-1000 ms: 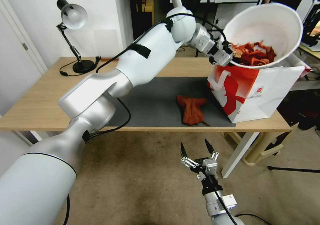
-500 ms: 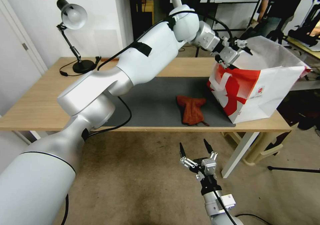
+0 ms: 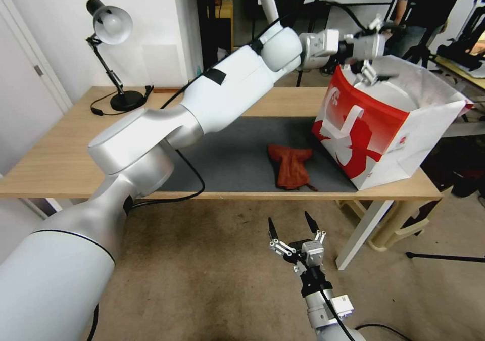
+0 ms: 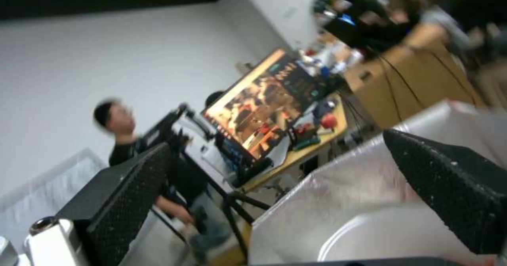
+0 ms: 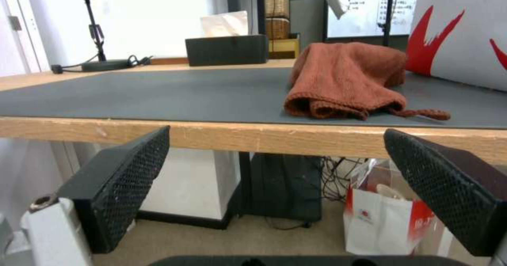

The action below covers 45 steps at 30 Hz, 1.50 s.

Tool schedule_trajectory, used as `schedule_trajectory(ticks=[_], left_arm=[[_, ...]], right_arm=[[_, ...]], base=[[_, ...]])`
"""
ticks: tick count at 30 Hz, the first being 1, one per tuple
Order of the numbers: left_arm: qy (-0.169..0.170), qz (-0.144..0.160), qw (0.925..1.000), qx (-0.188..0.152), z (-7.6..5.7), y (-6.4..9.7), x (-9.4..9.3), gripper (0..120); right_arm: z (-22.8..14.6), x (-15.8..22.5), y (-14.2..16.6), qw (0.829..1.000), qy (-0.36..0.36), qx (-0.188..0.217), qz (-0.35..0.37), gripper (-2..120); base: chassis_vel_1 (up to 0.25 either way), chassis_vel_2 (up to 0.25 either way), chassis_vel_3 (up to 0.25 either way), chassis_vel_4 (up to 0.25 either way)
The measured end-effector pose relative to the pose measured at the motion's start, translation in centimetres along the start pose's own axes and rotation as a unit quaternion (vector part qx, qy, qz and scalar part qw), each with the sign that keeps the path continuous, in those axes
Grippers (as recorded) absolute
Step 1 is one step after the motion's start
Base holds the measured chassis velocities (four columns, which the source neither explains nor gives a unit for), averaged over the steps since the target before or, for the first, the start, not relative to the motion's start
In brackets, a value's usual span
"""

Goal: Sweep shrimp from table into container with towel, then put container into takeout bag.

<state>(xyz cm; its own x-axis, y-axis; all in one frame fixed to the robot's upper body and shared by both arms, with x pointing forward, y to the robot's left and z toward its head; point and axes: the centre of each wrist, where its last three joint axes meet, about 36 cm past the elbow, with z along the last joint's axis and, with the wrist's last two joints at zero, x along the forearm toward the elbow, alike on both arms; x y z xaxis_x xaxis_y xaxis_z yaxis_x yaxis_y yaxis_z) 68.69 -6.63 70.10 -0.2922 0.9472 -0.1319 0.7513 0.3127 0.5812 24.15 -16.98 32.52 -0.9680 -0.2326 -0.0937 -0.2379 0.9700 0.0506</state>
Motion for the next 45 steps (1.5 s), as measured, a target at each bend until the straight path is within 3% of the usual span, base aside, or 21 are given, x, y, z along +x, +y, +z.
schedule_trajectory(ticks=[1, 3, 4, 6, 7, 8, 10, 12, 14, 18, 20, 22, 24, 27, 34, 36, 38, 40, 42, 43, 45], left_arm=[[0.000, 0.000, 1.0000, 0.000, 0.0, 0.0, 0.0, 100], [0.006, -0.052, 0.9951, 0.084, -0.7, -1.8, -0.4, 100], [0.017, -0.089, 0.9866, 0.136, -1.2, -2.8, -0.1, 100], [0.020, -0.098, 0.9833, 0.152, -1.4, -3.1, 0.0, 100], [0.032, -0.121, 0.9728, 0.195, -2.0, -4.1, 0.5, 100], [0.032, -0.121, 0.9728, 0.195, -2.0, -4.1, 0.5, 100], [0.054, -0.153, 0.9531, 0.256, -2.9, -5.5, 1.8, 100], [0.059, -0.160, 0.9491, 0.265, -3.1, -5.8, 2.1, 100], [0.072, -0.192, 0.9337, 0.294, -3.2, -6.5, 3.9, 100], [0.078, -0.219, 0.9230, 0.306, -2.9, -7.0, 5.4, 100], [0.083, -0.238, 0.9152, 0.315, -2.4, -8.4, 7.0, 100], [0.083, -0.239, 0.9149, 0.315, -2.3, -8.6, 7.2, 100], [0.089, -0.248, 0.9138, 0.309, -1.5, -10.4, 9.0, 100], [0.093, -0.258, 0.9121, 0.305, -0.8, -11.6, 10.5, 100], [0.094, -0.268, 0.9164, 0.282, 0.6, -14.2, 13.8, 100], [0.095, -0.276, 0.9183, 0.268, 1.5, -15.8, 15.9, 100], [0.096, -0.278, 0.9181, 0.265, 1.8, -16.3, 16.6, 100], [0.102, -0.295, 0.9146, 0.257, 3.2, -19.2, 20.0, 100], [0.107, -0.300, 0.9129, 0.255, 3.6, -20.1, 21.1, 100], [0.116, -0.315, 0.9069, 0.254, 4.3, -22.1, 23.8, 100], [0.117, -0.318, 0.9058, 0.254, 4.3, -22.4, 24.2, 100]], right_arm=[[0.0, 0.0, 0.0, 1.000, 0.000, 0.000, 0.000, 100], [0.0, 0.0, 0.1, 1.000, 0.000, -0.001, -0.001, 100], [0.0, 0.0, 0.1, 1.000, 0.000, -0.001, -0.002, 100], [0.0, 0.0, 0.1, 1.000, 0.000, -0.001, -0.002, 100], [0.0, 0.0, 0.2, 1.000, 0.001, -0.001, -0.003, 100], [0.0, 0.0, 0.2, 1.000, 0.001, -0.001, -0.003, 100], [0.0, 0.0, 0.3, 1.000, 0.001, -0.002, -0.004, 100], [0.0, 0.0, 0.3, 1.000, 0.001, -0.003, -0.004, 100], [0.0, 0.0, 0.4, 1.000, 0.002, -0.003, -0.005, 100], [0.0, 0.1, 0.4, 1.000, 0.002, -0.003, -0.005, 100], [-0.1, 0.4, 0.3, 1.000, 0.003, -0.002, -0.001, 100], [-0.1, 0.4, 0.3, 1.000, 0.003, -0.002, 0.000, 100], [-0.4, 0.5, 0.2, 1.000, 0.001, -0.002, 0.003, 100], [-0.6, 0.5, 0.2, 1.000, 0.000, -0.004, 0.005, 100], [-0.9, 0.7, 0.1, 1.000, 0.001, -0.002, 0.012, 100], [-1.0, 1.0, 0.1, 1.000, 0.004, 0.001, 0.015, 100], [-1.0, 1.1, 0.1, 1.000, 0.004, 0.001, 0.015, 100], [-1.2, 1.2, 0.2, 1.000, 0.006, 0.004, 0.018, 100], [-1.3, 1.3, 0.2, 1.000, 0.007, 0.005, 0.018, 100], [-1.3, 1.3, 0.4, 1.000, 0.008, 0.007, 0.020, 100], [-1.3, 1.2, 0.4, 1.000, 0.008, 0.008, 0.020, 100]], base=[[0.000, 0.000, 0.000, 0.000], [0.000, 0.000, 0.000, 0.000], [0.000, 0.000, 0.000, 0.000], [0.000, 0.000, 0.000, 0.000], [0.000, 0.000, 0.000, 0.000], [0.000, 0.000, 0.000, 0.000], [0.000, 0.000, 0.000, 0.000], [0.000, 0.000, 0.000, 0.000], [0.000, 0.000, 0.000, 0.000], [0.000, 0.000, 0.000, 0.000], [0.000, 0.000, 0.000, 0.000], [0.000, 0.000, 0.000, 0.000], [0.000, 0.000, 0.000, 0.000], [0.000, 0.000, 0.000, 0.000], [0.000, 0.000, 0.000, 0.000], [0.000, 0.000, 0.000, 0.000], [0.000, 0.000, 0.000, 0.000], [0.000, 0.000, 0.000, 0.000], [0.000, 0.000, 0.000, 0.000], [0.000, 0.000, 0.000, 0.000], [0.000, 0.000, 0.000, 0.000]])
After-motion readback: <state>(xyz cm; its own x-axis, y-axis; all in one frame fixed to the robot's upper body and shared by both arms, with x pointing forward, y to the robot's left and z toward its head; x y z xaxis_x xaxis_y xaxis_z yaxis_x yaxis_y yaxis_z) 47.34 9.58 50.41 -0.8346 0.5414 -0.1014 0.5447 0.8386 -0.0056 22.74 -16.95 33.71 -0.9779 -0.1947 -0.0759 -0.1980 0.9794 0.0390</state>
